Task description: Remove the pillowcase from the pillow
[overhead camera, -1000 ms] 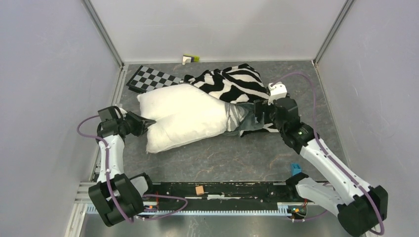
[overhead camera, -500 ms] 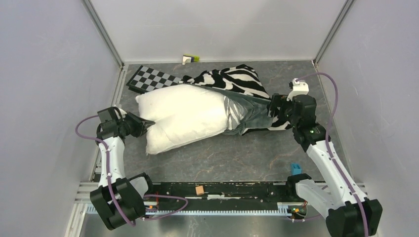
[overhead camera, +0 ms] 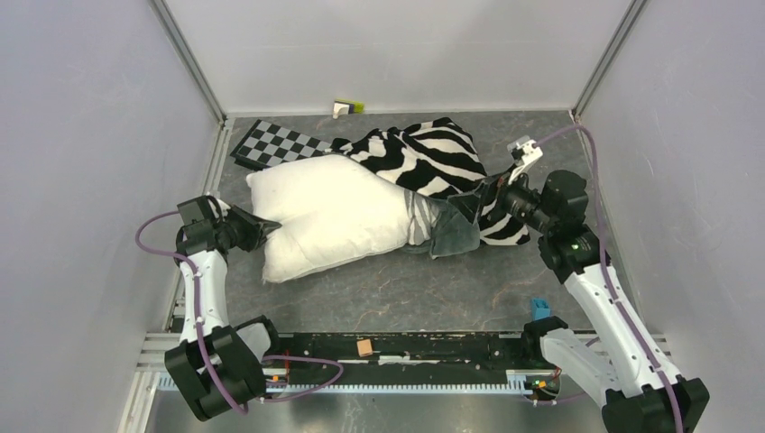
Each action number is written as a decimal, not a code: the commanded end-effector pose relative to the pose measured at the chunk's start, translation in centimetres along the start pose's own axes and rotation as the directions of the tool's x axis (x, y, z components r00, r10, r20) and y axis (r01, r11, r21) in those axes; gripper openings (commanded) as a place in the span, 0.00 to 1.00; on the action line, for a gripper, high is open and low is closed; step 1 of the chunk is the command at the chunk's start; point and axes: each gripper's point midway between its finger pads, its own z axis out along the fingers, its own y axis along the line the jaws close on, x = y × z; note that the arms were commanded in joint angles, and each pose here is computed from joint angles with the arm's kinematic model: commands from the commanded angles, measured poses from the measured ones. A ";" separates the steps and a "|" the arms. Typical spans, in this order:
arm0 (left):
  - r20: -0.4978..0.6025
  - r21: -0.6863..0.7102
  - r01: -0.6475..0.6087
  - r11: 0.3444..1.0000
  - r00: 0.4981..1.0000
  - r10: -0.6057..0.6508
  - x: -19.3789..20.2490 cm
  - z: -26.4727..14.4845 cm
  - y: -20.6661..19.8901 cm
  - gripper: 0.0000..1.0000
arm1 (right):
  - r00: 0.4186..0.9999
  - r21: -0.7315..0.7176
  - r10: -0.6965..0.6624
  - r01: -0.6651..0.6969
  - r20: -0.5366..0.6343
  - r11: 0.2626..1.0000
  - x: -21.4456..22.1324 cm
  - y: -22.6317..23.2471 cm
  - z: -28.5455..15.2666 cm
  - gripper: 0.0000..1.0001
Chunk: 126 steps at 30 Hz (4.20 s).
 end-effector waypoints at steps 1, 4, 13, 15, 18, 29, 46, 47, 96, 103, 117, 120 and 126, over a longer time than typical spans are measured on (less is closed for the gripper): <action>0.118 0.010 -0.082 0.997 0.990 0.080 -2.8 -0.8 -0.9 0.02 | 0.985 0.145 -0.023 -0.002 0.172 0.989 -6.3 -0.9 -1.6 0.98; 0.119 0.010 -0.083 0.996 0.990 0.082 -2.8 -0.8 -0.9 0.02 | 0.968 0.360 -0.015 -0.079 0.251 0.930 -7.7 -4.6 -3.1 0.98; 0.123 0.019 -0.076 0.997 0.990 0.073 -2.7 -0.7 -0.9 0.02 | 0.970 0.608 0.094 -0.215 0.225 0.764 -1.2 -12.7 -4.9 0.98; 0.124 0.021 -0.075 0.997 0.990 0.072 -2.7 -0.7 -0.9 0.02 | 0.958 0.594 0.140 -0.265 0.249 0.759 0.5 -13.6 -5.2 0.98; 0.124 0.023 -0.077 0.997 0.990 0.074 -2.6 -0.8 -1.0 0.02 | 0.941 0.620 0.191 -0.328 0.279 0.713 2.1 -15.7 -6.8 0.98; 0.127 0.042 -0.078 0.996 0.989 0.072 -2.6 -0.8 -1.3 0.02 | 0.809 0.518 0.451 -0.588 0.377 0.622 9.8 -15.9 -8.3 0.98; 0.132 0.043 -0.082 0.996 0.988 0.076 -2.6 -0.9 -1.4 0.02 | 0.725 0.356 0.560 -0.687 0.401 0.634 13.6 -15.3 -6.2 0.73; 0.133 0.043 -0.082 0.996 0.988 0.076 -2.6 -1.0 -1.4 0.02 | 0.735 0.363 0.536 -0.674 0.416 0.643 13.0 -15.5 -6.4 0.58; 0.281 0.027 -0.352 0.936 0.901 0.330 -1.2 -7.4 -12.7 1.00 | 0.970 0.485 0.038 -0.153 0.239 0.861 -5.0 -13.4 -7.5 0.98; 0.097 -0.030 -0.387 0.921 0.916 0.388 3.1 -2.1 -9.4 1.00 | 0.989 0.276 0.118 -0.137 0.085 0.951 1.2 -10.7 -0.6 0.98; 0.033 -0.143 -0.285 0.948 0.956 0.292 5.3 2.8 -3.3 1.00 | 0.988 0.172 0.106 -0.087 -0.109 0.981 5.9 -8.5 7.9 0.82; 0.022 -0.172 -0.281 0.944 0.957 0.289 5.4 3.2 -2.5 1.00 | 0.994 0.272 0.106 -0.091 -0.040 0.958 5.0 -9.7 6.8 0.51; 0.038 -0.178 -0.275 0.945 0.958 0.286 5.4 3.2 -1.9 1.00 | 0.999 0.474 0.040 -0.047 0.026 0.879 1.8 -12.2 4.0 0.00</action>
